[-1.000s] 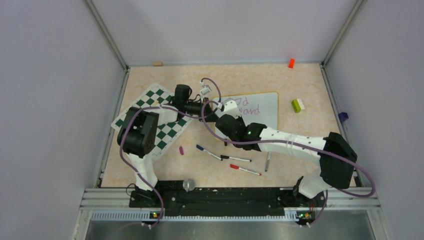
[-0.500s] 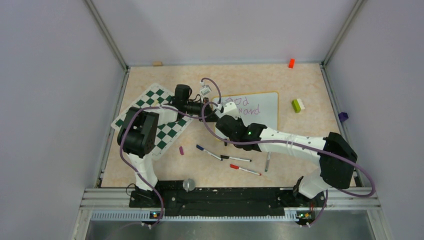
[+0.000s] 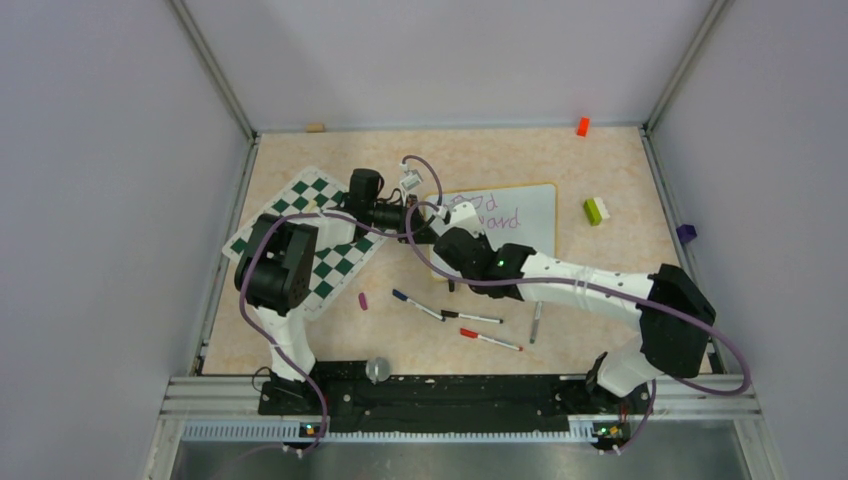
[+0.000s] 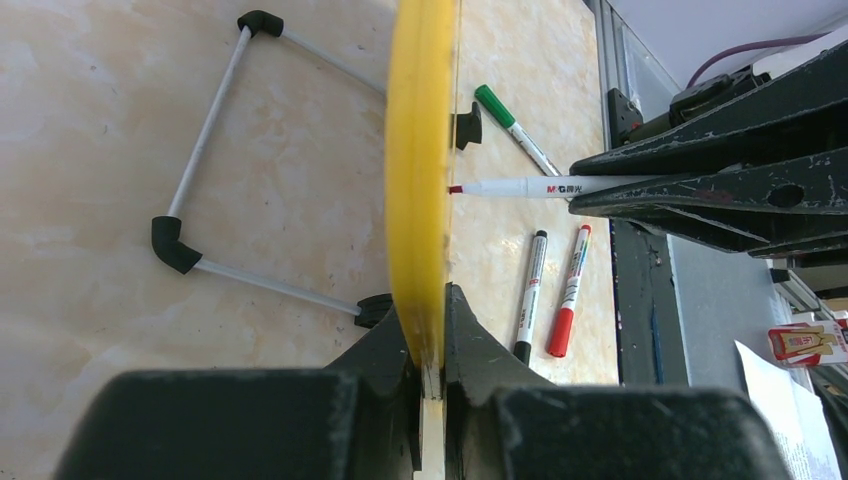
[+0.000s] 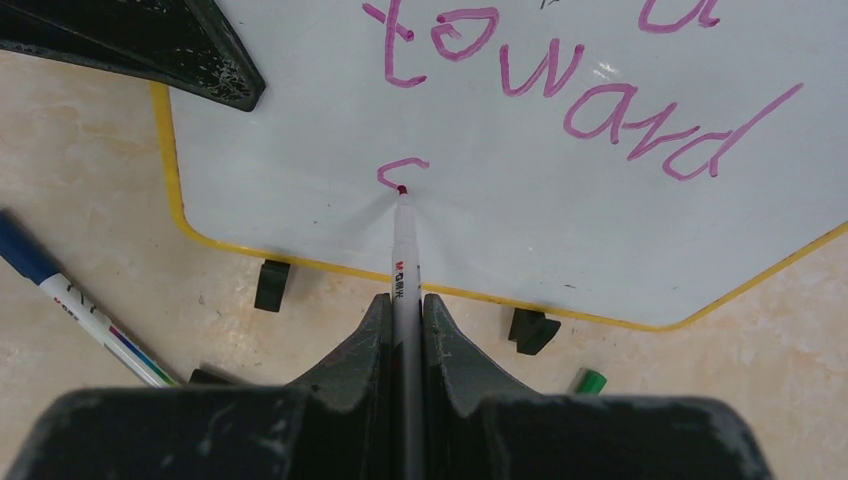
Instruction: Write a sentence on the whiteboard
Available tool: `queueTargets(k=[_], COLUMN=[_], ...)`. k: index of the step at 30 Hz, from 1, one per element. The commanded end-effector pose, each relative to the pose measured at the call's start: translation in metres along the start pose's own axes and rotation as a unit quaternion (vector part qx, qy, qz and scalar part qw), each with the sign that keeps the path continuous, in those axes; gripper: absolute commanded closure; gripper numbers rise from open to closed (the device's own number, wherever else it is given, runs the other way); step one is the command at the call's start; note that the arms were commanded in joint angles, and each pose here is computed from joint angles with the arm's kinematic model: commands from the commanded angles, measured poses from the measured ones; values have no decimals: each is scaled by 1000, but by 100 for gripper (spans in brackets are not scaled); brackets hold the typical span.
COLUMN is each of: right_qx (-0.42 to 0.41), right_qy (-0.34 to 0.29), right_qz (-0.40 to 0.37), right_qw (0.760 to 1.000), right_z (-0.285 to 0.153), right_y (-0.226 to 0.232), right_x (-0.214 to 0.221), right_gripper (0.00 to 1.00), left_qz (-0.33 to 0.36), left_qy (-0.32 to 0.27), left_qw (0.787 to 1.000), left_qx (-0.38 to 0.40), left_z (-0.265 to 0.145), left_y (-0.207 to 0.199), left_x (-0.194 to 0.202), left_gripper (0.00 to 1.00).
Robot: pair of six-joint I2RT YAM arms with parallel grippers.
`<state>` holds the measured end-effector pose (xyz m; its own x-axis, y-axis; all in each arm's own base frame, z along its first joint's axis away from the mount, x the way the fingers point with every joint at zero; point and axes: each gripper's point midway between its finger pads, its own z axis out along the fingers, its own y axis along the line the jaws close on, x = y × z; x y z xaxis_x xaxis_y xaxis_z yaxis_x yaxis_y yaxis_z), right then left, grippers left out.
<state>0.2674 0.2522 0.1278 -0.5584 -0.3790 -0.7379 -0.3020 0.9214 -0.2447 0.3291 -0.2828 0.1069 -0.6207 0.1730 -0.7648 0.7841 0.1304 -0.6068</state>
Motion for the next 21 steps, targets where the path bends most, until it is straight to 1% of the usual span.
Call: queueTargets(k=[1, 14, 21], right_qx=[36, 29, 18], right_qy=[-27, -37, -24], right_qz=[21, 24, 24], right_qw=[999, 999, 999], right_z=[1, 1, 2], right_y=[-24, -21, -19], right_x=[-26, -42, -29], right_gripper=[100, 100, 100], left_qz=[7, 7, 8], left_qy=[13, 13, 12], left_qw=[1000, 1000, 1000], left_qx=[-26, -25, -26], left_z=[6, 6, 6], left_y=[13, 13, 13], left_x=[11, 10, 10], left_gripper=[100, 100, 100])
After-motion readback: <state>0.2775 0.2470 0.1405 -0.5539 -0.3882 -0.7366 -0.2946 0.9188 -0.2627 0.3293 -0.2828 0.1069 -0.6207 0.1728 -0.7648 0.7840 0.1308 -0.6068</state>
